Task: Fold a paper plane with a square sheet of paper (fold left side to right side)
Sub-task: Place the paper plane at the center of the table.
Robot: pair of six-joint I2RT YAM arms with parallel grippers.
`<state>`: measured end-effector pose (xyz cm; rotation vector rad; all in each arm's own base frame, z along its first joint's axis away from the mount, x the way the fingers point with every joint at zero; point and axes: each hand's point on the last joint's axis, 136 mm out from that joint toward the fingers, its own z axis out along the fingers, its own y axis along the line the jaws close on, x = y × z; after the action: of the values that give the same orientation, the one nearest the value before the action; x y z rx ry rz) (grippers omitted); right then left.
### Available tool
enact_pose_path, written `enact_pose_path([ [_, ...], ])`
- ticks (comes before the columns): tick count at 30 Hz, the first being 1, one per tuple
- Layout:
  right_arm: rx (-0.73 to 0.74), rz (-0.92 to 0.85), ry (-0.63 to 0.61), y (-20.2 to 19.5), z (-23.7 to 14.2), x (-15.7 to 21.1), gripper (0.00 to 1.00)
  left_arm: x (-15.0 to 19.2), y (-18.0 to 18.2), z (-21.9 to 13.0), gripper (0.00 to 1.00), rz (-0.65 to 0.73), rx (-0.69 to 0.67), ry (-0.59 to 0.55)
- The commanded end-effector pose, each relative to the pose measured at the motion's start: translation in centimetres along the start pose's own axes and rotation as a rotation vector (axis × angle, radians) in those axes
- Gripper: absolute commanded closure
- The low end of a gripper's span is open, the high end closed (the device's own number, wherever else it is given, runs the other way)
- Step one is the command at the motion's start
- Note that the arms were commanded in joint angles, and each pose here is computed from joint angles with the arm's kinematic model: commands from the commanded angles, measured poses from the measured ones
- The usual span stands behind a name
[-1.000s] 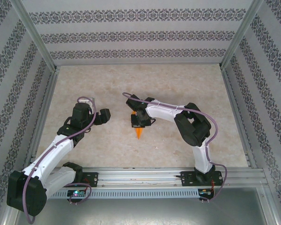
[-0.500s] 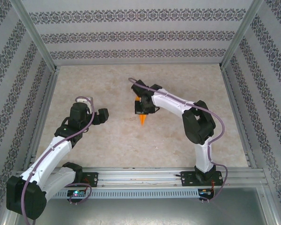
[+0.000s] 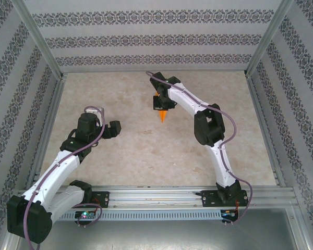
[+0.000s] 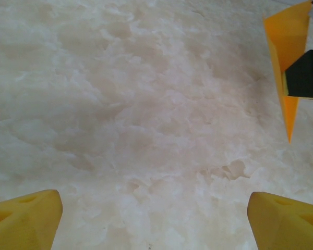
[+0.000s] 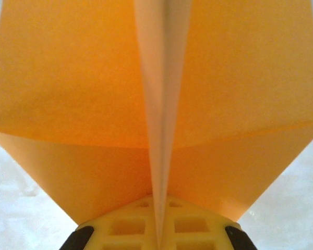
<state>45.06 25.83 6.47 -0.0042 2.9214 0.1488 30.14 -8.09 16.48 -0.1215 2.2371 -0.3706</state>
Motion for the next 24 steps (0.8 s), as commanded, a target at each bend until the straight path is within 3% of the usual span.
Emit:
enact_pose_path([
  [1,0.06,-0.024,0.051,-1.5,0.3,0.3,0.97,-0.8,0.0,-0.4,0.08,-0.006,0.005,-0.003],
  [24,0.075,0.01,0.15,-2.3,4.0,1.6,0.96,-0.4,-0.7,0.4,0.08,-0.021,0.04,0.034],
])
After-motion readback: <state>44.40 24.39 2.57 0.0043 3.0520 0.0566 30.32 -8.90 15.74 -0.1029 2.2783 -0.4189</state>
